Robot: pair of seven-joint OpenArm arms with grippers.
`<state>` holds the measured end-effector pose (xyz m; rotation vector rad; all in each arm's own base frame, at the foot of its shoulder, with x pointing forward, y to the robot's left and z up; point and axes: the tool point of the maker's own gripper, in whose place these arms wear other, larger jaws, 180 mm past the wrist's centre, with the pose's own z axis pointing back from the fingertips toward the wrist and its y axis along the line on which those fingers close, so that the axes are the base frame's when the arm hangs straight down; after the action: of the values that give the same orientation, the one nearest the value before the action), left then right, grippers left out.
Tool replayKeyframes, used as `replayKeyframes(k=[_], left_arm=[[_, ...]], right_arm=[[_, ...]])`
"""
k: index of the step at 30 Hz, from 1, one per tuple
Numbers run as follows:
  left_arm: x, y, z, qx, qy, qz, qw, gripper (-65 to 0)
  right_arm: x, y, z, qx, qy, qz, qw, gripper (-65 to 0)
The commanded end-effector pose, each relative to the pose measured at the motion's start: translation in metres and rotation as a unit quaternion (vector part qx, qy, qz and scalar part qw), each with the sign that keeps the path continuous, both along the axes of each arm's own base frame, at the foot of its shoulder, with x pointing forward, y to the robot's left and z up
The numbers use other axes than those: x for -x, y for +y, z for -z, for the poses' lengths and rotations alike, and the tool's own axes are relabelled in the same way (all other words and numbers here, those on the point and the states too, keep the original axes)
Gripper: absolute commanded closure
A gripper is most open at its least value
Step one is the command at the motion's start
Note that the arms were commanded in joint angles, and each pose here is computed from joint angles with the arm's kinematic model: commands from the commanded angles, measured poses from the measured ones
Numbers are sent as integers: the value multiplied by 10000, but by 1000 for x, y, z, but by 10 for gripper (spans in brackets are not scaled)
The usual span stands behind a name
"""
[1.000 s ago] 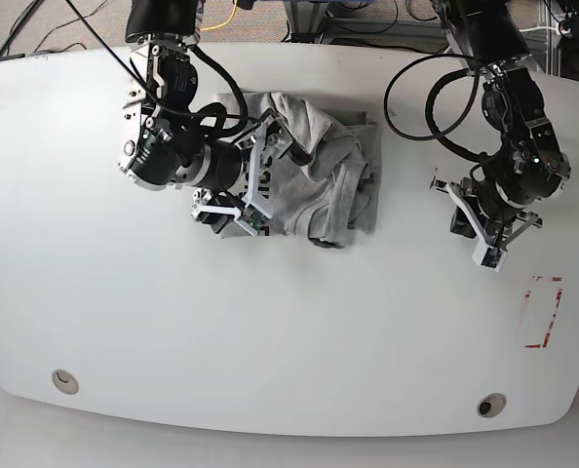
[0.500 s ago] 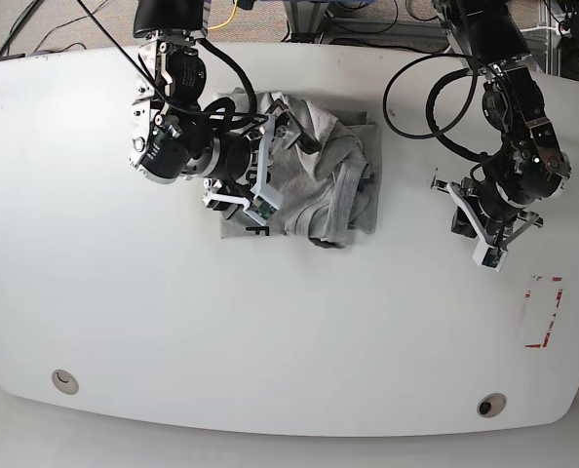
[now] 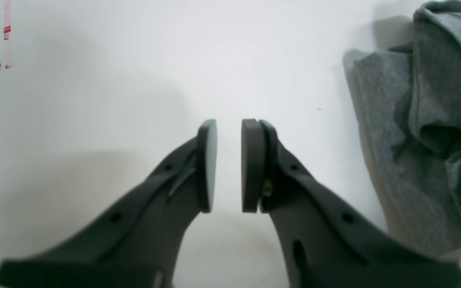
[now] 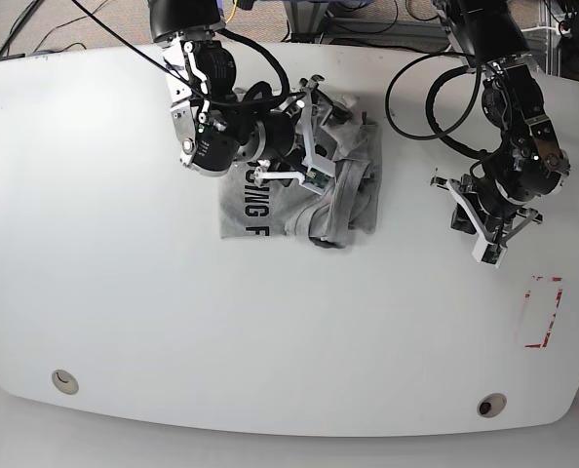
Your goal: Layout the t-shirt on the table in an organized manner, then fold the t-shirt properly
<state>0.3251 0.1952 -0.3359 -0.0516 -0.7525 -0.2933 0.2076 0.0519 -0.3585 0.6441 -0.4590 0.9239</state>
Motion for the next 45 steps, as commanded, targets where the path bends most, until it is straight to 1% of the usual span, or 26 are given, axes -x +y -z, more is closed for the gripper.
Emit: replayKeyframes(k=[1, 4, 7, 10, 16, 21, 23, 27, 29, 32, 36, 42, 45], left_arm=[[-9, 6, -16, -51, -288, 10, 9996, -101], [-9, 9, -17, -98, -290, 10, 9995, -101], [-9, 8, -18, -100, -313, 23, 9995, -101], [-10, 10, -25, -165, -397, 32, 9991, -101], [-12, 20, -34, -349, -492, 40, 9982, -101], [-13, 21, -36, -375, -521, 47, 9979, -101], [-14, 21, -37, -375, -537, 47, 9978, -101], [-17, 22, -40, -375, -576, 38, 9976, -101], [-17, 22, -40, -375, -576, 38, 9976, -101], [-17, 25, -42, -389, -597, -1, 9975, -101], [-16, 42, -47, -387, -667, -264, 9967, -101], [-14, 50, -50, -407, -704, -375, 9960, -101], [-13, 50, -49, -416, -689, -374, 9961, -101]], right_arm=[[-13, 20, -23, -312, -322, -203, 9988, -366], [-10, 38, -35, -504, -412, -570, 9962, -371], [-7, 50, -43, -630, -442, -839, 9935, -369], [-9, 53, -50, -779, -457, -876, 9921, -369], [-10, 57, -57, -937, -468, -953, 9899, -369], [-14, 53, -57, -900, -503, -910, 9905, -368], [-25, 41, -57, -810, -583, -775, 9920, -366], [-59, 9, -61, -770, -717, -125, 9944, -366], [-70, -8, -55, -695, -660, 141, 9953, -365], [-91, -29, -49, -571, -596, 407, 9958, -365], [-109, -55, -33, -544, -357, 804, 9946, -365], [-120, -68, -17, -628, -120, 1083, 9921, -365], [-118, -66, -6, -659, 88, 1130, 9914, -365]])
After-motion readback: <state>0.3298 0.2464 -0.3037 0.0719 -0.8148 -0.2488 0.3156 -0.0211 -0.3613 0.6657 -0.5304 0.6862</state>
